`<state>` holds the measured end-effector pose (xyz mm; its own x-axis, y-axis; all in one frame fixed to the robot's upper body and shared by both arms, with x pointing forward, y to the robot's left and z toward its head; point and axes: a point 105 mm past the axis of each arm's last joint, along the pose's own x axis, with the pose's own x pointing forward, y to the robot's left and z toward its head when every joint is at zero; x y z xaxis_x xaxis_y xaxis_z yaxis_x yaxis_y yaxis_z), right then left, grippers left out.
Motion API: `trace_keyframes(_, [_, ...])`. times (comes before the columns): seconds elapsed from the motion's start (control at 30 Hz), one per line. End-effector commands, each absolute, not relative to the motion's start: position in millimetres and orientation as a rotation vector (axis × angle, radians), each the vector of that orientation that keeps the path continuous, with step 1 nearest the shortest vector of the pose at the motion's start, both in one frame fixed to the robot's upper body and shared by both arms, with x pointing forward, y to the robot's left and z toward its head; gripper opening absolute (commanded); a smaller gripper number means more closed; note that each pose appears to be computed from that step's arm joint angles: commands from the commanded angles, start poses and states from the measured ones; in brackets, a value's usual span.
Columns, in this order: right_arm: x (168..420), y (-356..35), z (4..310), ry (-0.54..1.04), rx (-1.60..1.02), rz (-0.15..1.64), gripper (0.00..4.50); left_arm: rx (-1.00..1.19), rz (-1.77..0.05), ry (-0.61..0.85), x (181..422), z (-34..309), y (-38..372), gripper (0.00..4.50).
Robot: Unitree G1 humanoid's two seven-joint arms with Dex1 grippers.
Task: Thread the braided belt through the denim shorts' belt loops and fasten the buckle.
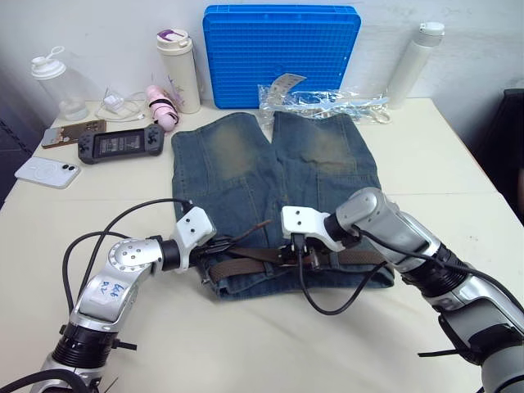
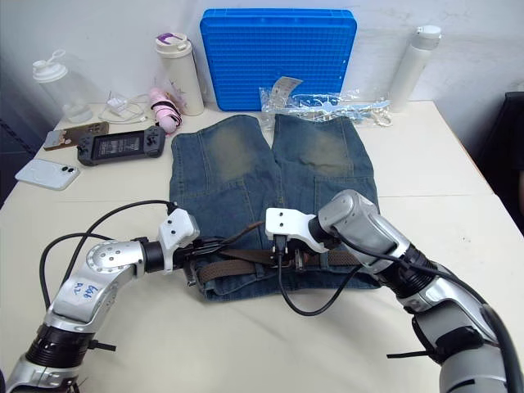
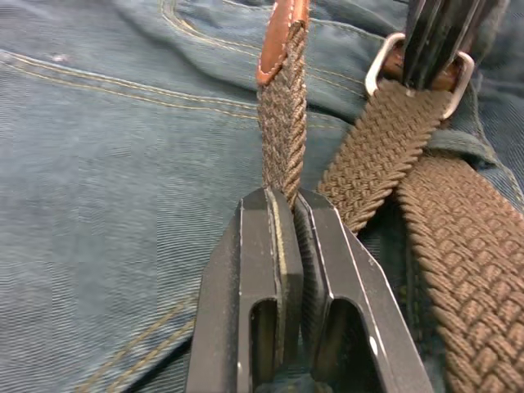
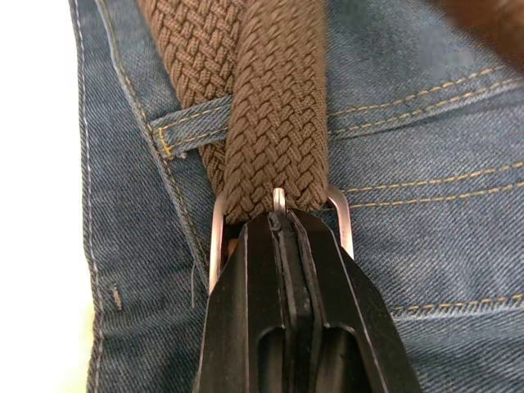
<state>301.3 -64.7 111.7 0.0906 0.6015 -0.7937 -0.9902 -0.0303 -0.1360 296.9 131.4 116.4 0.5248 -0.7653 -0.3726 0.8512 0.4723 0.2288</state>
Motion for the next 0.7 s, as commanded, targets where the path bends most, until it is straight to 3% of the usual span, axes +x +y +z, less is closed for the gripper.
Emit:
trace_keyframes(0.03, [274.1,-86.0,41.5,0.913,-0.862,1.447,0.06,0.43,-1.028,0.087,311.0,157.3,115.2,0.0])
trace_keyframes(0.23, [272.7,-86.0,39.2,0.907,-0.883,1.464,0.06,0.212,-1.095,-0.158,342.8,243.6,77.7,0.0])
trace_keyframes(0.37, [272.5,-84.6,38.6,0.903,-0.885,1.47,0.06,0.164,-1.132,-0.168,348.8,257.3,68.8,0.0])
trace_keyframes(0.5, [261.0,-82.2,36.8,0.905,-0.874,1.507,0.06,0.015,-1.296,-0.238,352.6,298.3,19.2,0.0])
trace_keyframes(0.7, [258.2,-81.6,37.9,0.902,-0.872,1.521,0.06,-0.04,-1.415,-0.244,356.1,323.2,-25.8,0.0])
